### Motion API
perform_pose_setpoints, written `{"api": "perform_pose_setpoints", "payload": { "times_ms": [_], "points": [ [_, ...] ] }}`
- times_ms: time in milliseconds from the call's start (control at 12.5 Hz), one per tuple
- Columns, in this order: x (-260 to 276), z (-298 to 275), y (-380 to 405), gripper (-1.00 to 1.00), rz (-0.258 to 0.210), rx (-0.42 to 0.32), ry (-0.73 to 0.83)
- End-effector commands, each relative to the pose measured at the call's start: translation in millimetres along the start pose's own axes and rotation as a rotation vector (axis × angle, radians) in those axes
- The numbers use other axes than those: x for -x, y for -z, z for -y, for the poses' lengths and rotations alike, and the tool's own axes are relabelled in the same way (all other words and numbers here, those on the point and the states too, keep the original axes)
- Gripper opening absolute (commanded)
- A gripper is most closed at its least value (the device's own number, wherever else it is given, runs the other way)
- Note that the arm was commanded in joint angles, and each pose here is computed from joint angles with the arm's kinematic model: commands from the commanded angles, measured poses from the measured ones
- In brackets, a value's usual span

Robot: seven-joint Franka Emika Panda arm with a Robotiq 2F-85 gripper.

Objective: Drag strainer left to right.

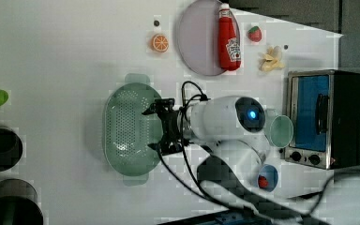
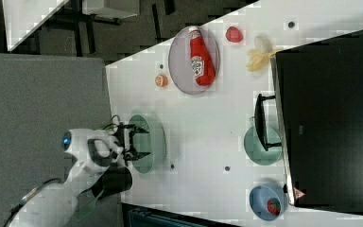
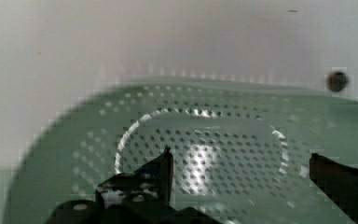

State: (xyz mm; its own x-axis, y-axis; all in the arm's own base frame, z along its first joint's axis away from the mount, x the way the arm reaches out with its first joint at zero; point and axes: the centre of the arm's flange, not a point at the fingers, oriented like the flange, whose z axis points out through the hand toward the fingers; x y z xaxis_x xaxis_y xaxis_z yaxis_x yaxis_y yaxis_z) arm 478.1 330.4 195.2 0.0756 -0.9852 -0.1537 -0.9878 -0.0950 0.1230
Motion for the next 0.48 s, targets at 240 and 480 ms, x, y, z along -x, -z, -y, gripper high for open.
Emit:
{"api": "perform_pose_setpoints", "payload": {
  "times_ms": [240,480],
  "points": [
    [-15.4,4.3,-21.7,1.0,-0.067,-0.02,-0.048],
    [-21.9,5.1,-26.6,1.0,-0.077,-0.027,-0.051]
  ]
}}
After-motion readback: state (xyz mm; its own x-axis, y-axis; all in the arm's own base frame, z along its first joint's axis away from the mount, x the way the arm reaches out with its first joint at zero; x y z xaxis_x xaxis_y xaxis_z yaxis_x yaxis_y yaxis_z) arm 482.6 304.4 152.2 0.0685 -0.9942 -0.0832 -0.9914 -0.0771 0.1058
